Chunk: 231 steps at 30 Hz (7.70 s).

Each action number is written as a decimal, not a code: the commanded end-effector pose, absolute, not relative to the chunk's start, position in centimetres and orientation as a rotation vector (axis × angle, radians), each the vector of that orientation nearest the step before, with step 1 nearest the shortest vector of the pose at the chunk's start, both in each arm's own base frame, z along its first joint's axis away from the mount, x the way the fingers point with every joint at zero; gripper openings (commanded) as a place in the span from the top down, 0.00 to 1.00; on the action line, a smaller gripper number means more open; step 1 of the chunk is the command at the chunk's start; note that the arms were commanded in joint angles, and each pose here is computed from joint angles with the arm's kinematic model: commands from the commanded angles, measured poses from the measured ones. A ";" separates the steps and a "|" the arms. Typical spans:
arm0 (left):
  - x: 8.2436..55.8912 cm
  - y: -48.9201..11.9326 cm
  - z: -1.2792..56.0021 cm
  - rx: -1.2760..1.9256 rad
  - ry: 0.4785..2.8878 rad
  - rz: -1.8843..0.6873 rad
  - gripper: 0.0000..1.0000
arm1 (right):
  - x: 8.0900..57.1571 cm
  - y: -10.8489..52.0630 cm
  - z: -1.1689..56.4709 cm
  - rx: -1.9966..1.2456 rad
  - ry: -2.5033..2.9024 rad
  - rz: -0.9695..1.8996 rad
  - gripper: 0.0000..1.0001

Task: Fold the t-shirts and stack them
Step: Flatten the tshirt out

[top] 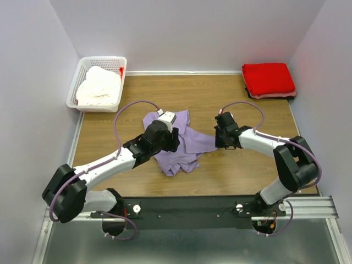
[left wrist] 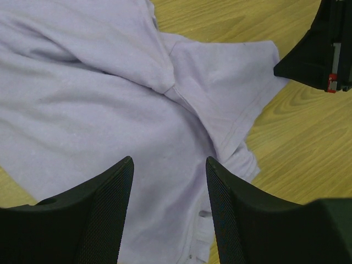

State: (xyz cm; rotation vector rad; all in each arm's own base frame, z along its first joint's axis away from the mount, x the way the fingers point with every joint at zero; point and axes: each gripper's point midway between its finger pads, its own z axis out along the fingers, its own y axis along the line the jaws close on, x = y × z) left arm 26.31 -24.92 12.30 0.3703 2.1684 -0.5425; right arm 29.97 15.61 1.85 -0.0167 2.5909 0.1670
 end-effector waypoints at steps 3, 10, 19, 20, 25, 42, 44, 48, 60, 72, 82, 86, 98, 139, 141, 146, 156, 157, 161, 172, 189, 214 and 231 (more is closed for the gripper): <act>27.2 -25.2 13.2 0.337 2.174 -0.516 0.37 | 31.3 16.3 5.1 -0.029 2.547 0.164 1.00; 27.5 -25.1 13.6 0.374 2.177 -0.480 0.37 | 38.5 17.8 18.5 0.021 2.201 0.191 0.99; 26.7 -24.9 14.2 0.346 2.159 -0.529 0.37 | 47.3 18.5 26.7 0.064 1.974 0.043 1.00; 26.6 -25.0 14.2 0.345 2.161 -0.536 0.37 | 48.2 18.9 27.0 0.063 1.965 0.055 0.99; 25.5 -24.9 13.7 0.333 2.177 -0.574 0.39 | 49.8 20.1 28.7 0.059 1.930 0.091 1.00; 25.8 -30.8 14.6 0.487 2.140 -0.588 0.40 | 52.6 18.1 20.2 0.114 2.079 0.034 0.64; 25.9 -31.2 14.7 0.501 2.135 -0.583 0.40 | 53.4 17.6 19.9 0.120 2.084 0.047 0.40; 26.7 -31.8 14.7 0.543 2.135 -0.535 0.41 | 52.2 17.8 22.1 0.065 2.062 0.093 0.01; 27.9 -36.8 9.0 0.866 2.209 -0.192 0.41 | 41.3 8.1 23.1 0.145 2.041 -0.115 0.00; 28.9 -37.8 4.0 0.948 2.256 -0.014 0.41 | 33.7 7.3 21.4 0.251 2.050 0.065 0.00; 29.7 -36.8 2.0 0.952 2.269 0.084 0.41 | 33.0 8.2 19.6 0.243 2.102 0.123 0.00; 29.7 -36.7 1.2 0.961 2.276 0.078 0.46 | 33.0 8.2 19.7 0.247 2.099 0.129 0.00; 34.9 -32.8 12.8 0.721 2.183 0.002 1.00 | 32.4 9.8 19.0 0.162 2.138 0.215 0.00; 35.5 -6.8 23.4 0.047 2.062 0.046 1.00 | 34.4 31.2 1.4 -0.297 2.454 0.860 0.33; 35.3 -6.4 23.1 0.031 2.062 0.043 1.00 | 33.9 31.3 0.9 -0.313 2.470 0.868 0.43; 35.3 -4.1 24.3 -0.037 2.033 0.070 1.00 | 36.4 26.7 3.6 -0.265 2.399 0.536 1.00; 34.6 -2.9 32.8 -0.079 1.881 0.050 1.00 | 38.7 8.3 24.1 0.021 2.012 -0.138 1.00; 34.6 -2.8 33.8 -0.083 1.860 0.051 1.00 | 38.3 7.4 26.2 0.038 1.969 -0.171 1.00; 34.7 -2.7 39.3 -0.087 1.754 0.036 1.00 | 35.9 5.2 35.4 0.072 1.777 -0.184 0.99; 31.0 -2.6 48.0 -0.070 1.578 -0.026 1.00 | 29.4 1.8 47.1 0.135 1.514 -0.149 0.98; 47.3 -5.8 38.5 0.012 1.780 0.028 0.85 | 41.3 2.1 34.0 0.159 1.872 -0.254 0.66; 35.3 -6.8 14.2 -0.200 2.190 -0.187 0.50 | 34.1 5.4 11.4 0.341 2.392 0.179 0.04; 37.8 -9.5 4.3 -0.156 2.418 -0.246 0.56 | 36.5 6.1 4.4 0.423 2.426 0.206 0.04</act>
